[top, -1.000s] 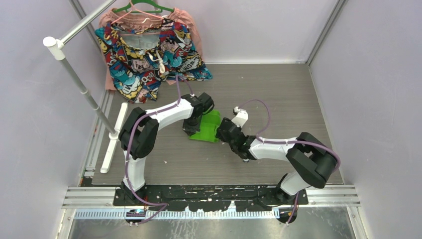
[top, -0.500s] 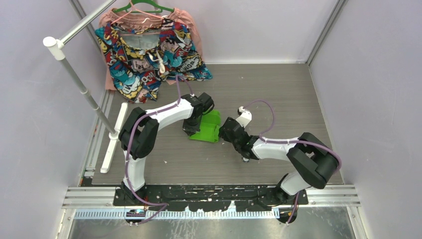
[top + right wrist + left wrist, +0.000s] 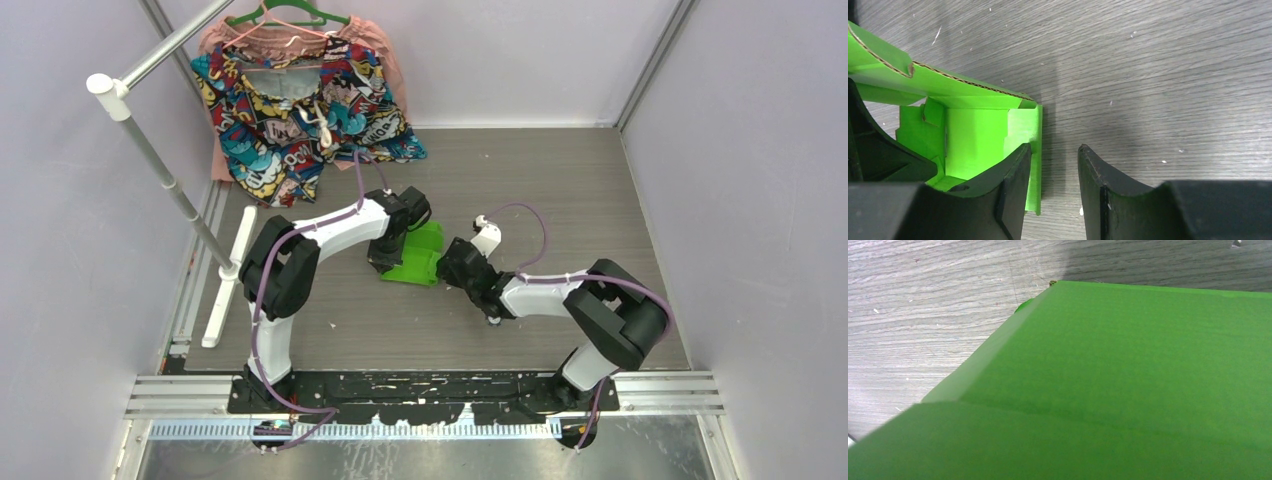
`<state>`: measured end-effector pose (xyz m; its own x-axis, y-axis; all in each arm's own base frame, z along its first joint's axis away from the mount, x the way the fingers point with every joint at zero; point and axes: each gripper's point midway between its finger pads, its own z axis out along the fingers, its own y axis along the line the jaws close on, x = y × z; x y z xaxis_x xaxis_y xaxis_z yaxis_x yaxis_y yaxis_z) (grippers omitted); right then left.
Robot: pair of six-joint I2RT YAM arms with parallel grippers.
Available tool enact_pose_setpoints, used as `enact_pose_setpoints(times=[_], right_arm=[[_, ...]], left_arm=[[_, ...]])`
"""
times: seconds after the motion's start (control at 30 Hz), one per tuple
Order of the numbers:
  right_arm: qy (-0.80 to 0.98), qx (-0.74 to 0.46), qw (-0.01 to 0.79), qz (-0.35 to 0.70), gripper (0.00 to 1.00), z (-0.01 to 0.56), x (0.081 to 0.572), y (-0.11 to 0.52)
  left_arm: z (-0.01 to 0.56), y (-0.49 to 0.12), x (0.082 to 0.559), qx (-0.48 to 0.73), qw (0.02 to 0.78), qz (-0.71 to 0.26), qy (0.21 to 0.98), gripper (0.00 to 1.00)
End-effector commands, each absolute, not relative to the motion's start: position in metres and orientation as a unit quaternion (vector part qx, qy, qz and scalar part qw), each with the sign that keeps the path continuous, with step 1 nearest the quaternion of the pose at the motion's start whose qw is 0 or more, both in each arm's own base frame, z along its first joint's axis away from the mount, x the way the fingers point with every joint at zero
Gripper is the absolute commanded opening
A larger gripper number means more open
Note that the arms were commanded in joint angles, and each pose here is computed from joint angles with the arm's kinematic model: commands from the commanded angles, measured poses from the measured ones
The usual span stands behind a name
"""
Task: Fold the paper box
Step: Fold the paper box at the center of the board.
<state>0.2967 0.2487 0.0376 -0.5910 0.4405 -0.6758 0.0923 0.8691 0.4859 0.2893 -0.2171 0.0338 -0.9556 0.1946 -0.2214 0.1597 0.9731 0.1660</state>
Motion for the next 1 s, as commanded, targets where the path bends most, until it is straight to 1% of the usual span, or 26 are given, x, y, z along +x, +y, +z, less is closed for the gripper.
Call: enact_pose_setpoints(times=[0.0,0.33,0.63,0.97], right_arm=[[0.853,0.162,0.439,0.232,0.45,0.055,0.309,0.263],[0.858,0.155,0.432,0.232,0.44,0.053,0.312,0.270],[0.867,0.147,0.420,0.226,0.40,0.044,0.313,0.275],[0.875,0.136,0.413,0.215,0.39,0.041,0.313,0.278]], left_arm=[[0.026,-0.225,0.284,0.095,0.102,0.066,0.988,0.00],[0.027,-0.226,0.284,0.097,0.102,0.066,0.988,0.00],[0.028,-0.227,0.285,0.100,0.104,0.067,0.987,0.00],[0.029,-0.228,0.287,0.102,0.104,0.068,0.987,0.00]])
